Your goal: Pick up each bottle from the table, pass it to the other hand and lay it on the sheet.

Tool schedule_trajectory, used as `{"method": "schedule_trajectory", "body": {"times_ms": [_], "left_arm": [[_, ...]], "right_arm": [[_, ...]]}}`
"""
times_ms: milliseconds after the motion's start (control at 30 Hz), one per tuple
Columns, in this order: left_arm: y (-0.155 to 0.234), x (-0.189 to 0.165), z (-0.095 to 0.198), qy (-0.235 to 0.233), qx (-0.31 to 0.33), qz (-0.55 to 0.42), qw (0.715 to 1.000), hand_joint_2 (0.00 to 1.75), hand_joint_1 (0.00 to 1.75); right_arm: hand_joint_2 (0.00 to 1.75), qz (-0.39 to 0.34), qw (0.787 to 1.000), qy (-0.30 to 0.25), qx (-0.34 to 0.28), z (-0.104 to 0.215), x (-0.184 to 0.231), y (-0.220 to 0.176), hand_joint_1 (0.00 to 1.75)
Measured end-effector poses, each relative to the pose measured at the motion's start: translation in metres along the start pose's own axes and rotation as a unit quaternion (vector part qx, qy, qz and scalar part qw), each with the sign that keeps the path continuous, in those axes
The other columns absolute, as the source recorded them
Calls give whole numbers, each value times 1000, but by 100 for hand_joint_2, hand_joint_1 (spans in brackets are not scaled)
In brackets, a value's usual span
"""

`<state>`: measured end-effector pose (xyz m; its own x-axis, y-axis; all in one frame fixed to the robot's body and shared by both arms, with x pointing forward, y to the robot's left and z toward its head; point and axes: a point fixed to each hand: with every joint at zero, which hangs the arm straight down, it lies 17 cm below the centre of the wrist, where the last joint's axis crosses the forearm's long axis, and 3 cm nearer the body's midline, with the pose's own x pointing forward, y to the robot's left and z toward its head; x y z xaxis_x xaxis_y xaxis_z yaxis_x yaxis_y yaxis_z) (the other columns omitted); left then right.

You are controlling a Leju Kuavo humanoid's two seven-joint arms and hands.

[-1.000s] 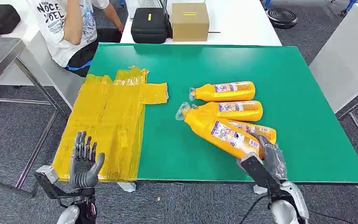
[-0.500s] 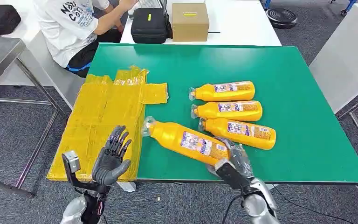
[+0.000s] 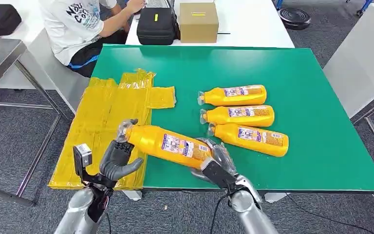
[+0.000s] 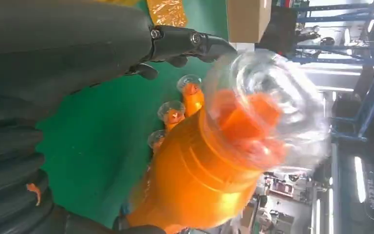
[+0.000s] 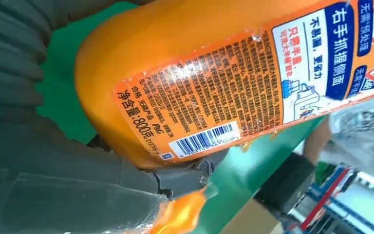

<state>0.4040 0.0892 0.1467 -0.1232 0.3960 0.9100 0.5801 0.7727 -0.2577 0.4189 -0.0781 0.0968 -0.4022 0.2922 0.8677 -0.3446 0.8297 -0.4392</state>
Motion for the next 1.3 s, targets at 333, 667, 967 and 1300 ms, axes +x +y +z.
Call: {"method": "schedule_trajectory", "body": {"times_ms": [333, 667, 967, 1300], "left_arm": [[-2, 0, 2, 2, -5, 35, 999, 175, 0], [-3, -1, 2, 3, -6, 37, 999, 175, 0], [-1, 5, 3, -6, -3, 80, 997, 175, 0], [-6, 2, 3, -2, -8, 97, 995, 175, 0]], "right_arm": [[175, -7, 1000, -6, 5, -2, 2, 12, 175], [175, -8, 1000, -7, 5, -1, 2, 12, 175], [175, 33, 999, 15, 1, 5, -16, 20, 175], [175, 51, 998, 27, 1, 7, -22, 26, 175]]}}
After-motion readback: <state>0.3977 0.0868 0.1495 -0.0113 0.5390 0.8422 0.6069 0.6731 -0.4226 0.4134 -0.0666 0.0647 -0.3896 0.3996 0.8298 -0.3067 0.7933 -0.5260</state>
